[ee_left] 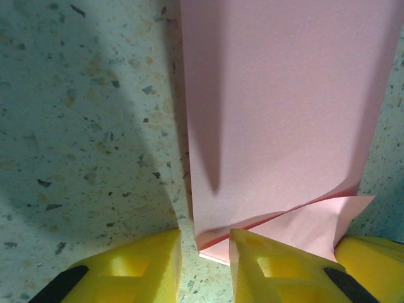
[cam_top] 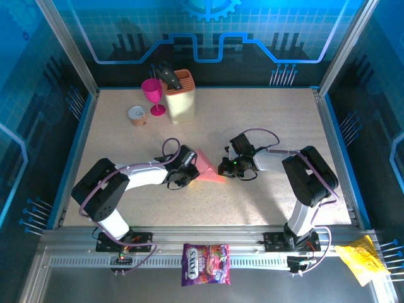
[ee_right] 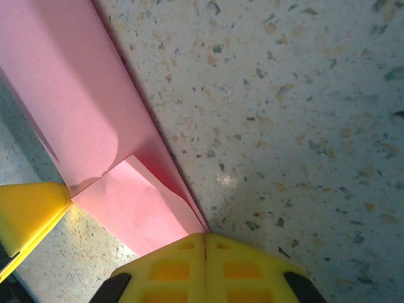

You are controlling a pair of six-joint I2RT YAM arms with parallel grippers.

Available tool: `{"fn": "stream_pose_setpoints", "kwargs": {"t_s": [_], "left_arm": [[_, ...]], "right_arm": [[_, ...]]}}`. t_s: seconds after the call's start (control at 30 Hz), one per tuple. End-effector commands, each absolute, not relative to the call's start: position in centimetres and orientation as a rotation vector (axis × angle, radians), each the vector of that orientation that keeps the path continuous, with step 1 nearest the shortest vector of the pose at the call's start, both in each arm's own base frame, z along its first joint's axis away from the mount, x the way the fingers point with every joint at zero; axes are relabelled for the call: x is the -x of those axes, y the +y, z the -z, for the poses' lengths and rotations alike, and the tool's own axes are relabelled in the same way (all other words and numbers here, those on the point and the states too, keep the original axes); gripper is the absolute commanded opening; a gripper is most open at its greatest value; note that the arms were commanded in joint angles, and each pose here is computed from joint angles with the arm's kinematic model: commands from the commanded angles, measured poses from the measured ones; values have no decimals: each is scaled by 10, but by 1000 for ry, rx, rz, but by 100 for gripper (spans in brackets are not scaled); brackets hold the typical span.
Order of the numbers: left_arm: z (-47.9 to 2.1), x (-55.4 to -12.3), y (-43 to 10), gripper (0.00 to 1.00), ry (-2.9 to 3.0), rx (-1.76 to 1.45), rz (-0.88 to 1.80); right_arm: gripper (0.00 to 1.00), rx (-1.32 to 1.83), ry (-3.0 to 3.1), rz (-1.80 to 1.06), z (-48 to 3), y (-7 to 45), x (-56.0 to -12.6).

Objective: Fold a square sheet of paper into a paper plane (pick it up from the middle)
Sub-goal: Fourth fold the wing at the center of the table.

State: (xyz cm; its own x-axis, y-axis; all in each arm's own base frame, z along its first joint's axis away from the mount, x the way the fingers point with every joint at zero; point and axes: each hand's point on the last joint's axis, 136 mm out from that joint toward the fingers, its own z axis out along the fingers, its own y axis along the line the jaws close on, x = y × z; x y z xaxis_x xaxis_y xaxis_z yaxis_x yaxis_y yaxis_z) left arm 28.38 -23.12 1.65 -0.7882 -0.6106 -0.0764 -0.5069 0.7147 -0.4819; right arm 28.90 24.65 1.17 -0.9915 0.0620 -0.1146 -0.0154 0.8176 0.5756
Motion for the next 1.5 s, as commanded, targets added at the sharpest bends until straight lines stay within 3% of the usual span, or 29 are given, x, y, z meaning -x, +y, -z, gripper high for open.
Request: {"fn": "stream_pose_setpoints", "kwargs": {"t_s": [0.0,1.47], "left_arm": [[-33,-307,-267,28,2623,789,873],[-58,-311,-236,27,2586,710,789]], "right_arm": [[0,-96,2976,-811,17,228,-274],[0,-95,2973,-810,17,227,-273]]}}
